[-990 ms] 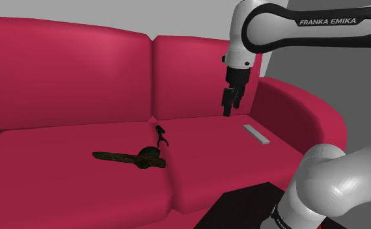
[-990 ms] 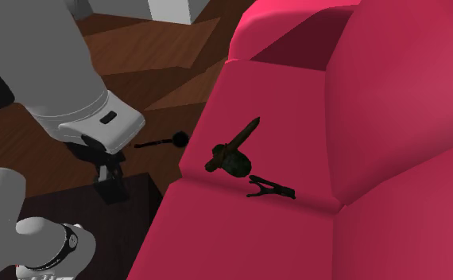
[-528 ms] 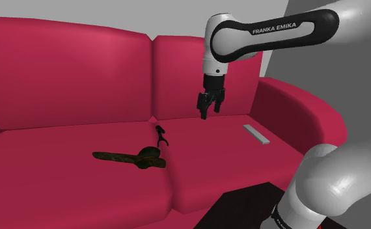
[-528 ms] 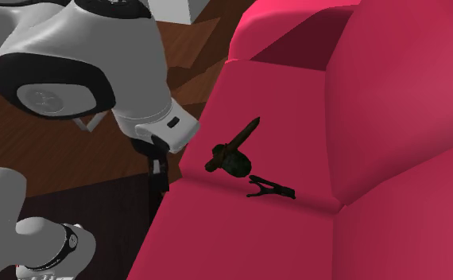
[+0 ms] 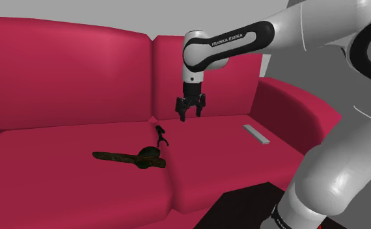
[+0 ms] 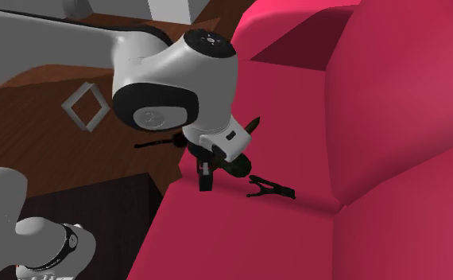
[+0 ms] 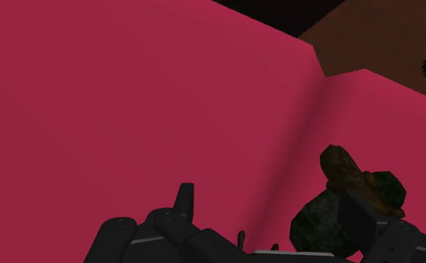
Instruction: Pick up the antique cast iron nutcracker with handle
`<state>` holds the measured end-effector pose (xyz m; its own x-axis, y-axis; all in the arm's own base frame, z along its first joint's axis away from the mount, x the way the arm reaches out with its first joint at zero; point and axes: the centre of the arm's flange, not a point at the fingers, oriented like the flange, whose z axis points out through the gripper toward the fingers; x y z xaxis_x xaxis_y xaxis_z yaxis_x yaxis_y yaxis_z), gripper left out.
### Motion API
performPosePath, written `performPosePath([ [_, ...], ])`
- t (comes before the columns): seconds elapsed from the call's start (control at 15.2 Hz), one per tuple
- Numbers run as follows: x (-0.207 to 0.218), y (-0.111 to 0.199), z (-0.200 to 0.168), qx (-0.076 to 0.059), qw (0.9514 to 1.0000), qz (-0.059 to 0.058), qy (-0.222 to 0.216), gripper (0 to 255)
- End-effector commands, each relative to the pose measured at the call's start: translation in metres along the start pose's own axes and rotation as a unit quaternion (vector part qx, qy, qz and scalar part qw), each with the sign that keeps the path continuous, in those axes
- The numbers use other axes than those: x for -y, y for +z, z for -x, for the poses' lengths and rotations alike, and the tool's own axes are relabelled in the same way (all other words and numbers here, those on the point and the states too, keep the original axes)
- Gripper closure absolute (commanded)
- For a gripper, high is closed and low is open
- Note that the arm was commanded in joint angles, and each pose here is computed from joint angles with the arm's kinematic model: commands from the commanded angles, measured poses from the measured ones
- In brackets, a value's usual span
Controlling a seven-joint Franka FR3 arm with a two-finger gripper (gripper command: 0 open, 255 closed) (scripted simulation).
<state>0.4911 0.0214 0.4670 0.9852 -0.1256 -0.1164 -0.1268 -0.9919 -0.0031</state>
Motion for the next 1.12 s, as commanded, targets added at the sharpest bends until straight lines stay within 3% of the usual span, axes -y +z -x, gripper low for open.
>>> performPosePath([
  [0.0, 0.004, 0.011, -0.026, 0.004, 0.9998, -0.004, 0.018, 0],
  [0.53, 0.007, 0.055, -0.125, 0.018, 0.9959, -0.021, 0.086, 0],
  [1.06, -0.003, 0.102, -0.223, 0.032, 0.9868, -0.038, 0.154, 0],
])
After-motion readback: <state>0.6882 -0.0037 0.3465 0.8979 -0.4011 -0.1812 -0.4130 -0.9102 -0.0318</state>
